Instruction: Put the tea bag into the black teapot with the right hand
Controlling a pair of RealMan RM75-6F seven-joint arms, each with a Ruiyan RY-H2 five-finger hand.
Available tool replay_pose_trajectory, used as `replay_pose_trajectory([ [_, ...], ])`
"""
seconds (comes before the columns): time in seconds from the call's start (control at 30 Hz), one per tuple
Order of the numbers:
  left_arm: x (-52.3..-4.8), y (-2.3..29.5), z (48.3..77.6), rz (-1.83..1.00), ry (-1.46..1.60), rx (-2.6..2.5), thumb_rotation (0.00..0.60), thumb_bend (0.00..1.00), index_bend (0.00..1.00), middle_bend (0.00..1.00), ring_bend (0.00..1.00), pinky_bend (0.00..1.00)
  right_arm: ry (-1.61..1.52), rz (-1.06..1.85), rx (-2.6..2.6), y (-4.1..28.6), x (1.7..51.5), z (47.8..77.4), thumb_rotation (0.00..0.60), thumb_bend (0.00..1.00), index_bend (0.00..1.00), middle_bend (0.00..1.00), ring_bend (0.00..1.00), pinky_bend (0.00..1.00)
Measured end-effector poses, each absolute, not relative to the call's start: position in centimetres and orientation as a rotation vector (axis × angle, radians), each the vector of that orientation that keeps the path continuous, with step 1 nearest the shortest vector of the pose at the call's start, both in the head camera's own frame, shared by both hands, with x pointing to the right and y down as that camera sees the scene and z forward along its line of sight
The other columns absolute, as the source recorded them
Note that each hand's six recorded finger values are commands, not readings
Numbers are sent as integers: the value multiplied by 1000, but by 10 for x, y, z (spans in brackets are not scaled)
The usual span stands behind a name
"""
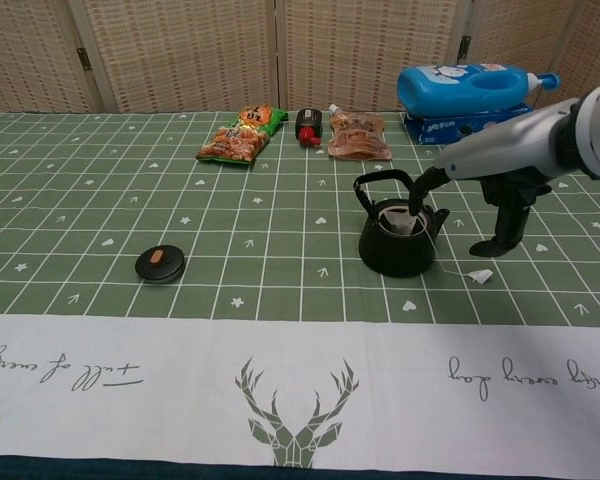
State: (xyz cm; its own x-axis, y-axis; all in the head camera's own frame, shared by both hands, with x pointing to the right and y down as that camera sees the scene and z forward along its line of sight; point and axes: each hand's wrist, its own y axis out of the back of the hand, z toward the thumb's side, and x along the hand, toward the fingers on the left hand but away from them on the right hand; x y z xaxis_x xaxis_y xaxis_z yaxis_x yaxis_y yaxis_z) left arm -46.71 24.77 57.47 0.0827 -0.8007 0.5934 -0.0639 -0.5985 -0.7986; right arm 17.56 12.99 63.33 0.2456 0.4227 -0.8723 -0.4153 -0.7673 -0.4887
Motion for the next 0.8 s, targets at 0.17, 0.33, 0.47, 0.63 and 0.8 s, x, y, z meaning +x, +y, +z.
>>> replay_pose_trajectory([
  [0.17, -468, 247, 574, -1568, 863, -1764, 600, 375, 0, 55, 126, 163, -3, 1610, -1861, 129, 175, 641, 600, 411, 163, 103, 924, 808],
  [0.33, -468, 247, 573, -1566, 866, -1767, 600, 375, 0, 55, 126, 163, 7, 1621, -1868, 129, 175, 648, 600, 411, 171, 103, 922, 807],
  [0.47, -468, 247, 573, -1565, 867, -1768, 600, 374, 0, 55, 126, 163, 13, 1626, -1881, 130, 174, 655, 600, 411, 172, 103, 921, 802],
  [0.63, -469, 247, 573, -1566, 868, -1768, 600, 375, 0, 55, 126, 163, 13, 1634, -1887, 129, 175, 661, 600, 412, 175, 103, 920, 801],
  [0.8, -469, 247, 573, -1567, 866, -1768, 600, 375, 0, 55, 126, 163, 13, 1645, -1888, 128, 176, 665, 600, 411, 181, 103, 920, 802],
])
